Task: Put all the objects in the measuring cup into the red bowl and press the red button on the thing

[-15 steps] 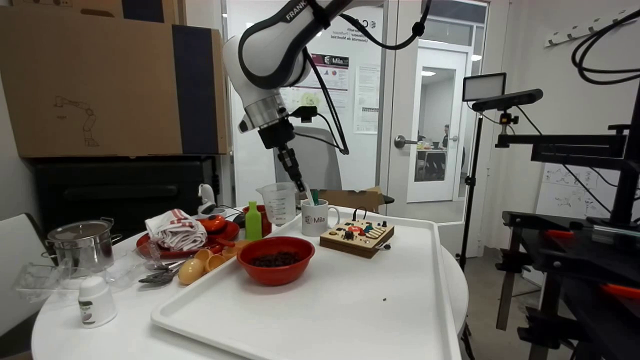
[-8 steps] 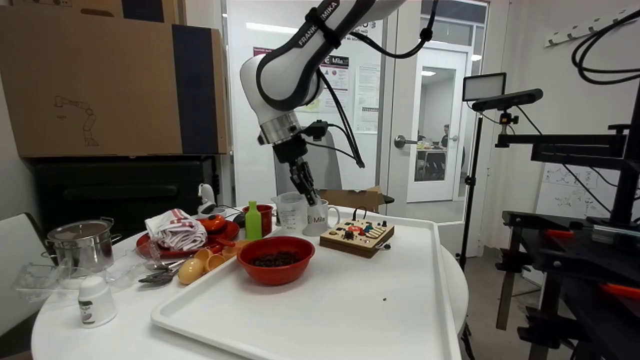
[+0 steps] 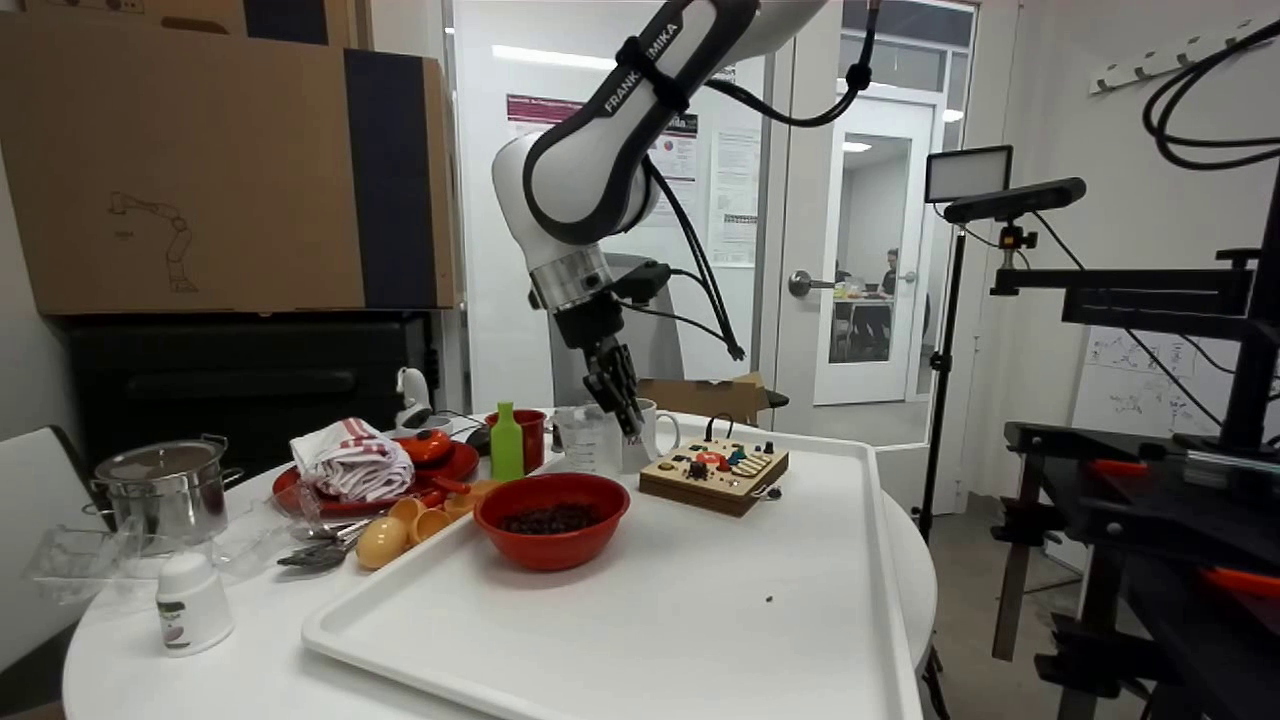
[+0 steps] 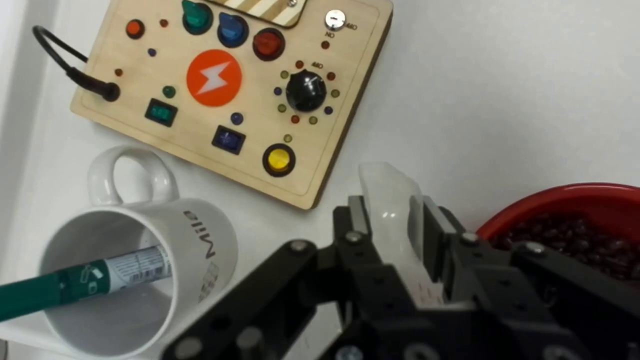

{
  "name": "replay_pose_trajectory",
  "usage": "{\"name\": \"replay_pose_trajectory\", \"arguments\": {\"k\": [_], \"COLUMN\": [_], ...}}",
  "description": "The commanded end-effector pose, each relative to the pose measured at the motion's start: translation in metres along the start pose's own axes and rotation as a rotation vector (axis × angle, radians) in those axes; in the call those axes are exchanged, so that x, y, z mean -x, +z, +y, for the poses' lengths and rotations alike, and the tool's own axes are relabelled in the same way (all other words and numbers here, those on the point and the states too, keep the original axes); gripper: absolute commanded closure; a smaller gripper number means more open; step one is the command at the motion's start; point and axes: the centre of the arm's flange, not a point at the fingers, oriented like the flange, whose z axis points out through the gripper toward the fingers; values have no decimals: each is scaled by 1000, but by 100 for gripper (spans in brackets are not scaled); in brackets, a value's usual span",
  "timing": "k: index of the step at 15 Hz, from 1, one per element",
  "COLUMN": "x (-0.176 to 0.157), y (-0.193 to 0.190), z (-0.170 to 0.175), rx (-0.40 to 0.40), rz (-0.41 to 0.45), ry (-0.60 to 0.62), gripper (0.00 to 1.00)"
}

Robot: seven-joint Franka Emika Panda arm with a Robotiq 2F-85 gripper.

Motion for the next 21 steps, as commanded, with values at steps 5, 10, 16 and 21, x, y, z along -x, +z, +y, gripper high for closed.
{"name": "replay_pose_trajectory", "arguments": {"k": [5, 10, 16, 21], "x": [-5, -2, 21, 44], "y": [22, 20, -19, -63], "z": [-18, -21, -19, -16], "rx": [-57, -55, -98, -23], "rz": [-15, -11, 47, 74], "ry": [37, 36, 1, -18], "gripper": [24, 0, 0, 0]}}
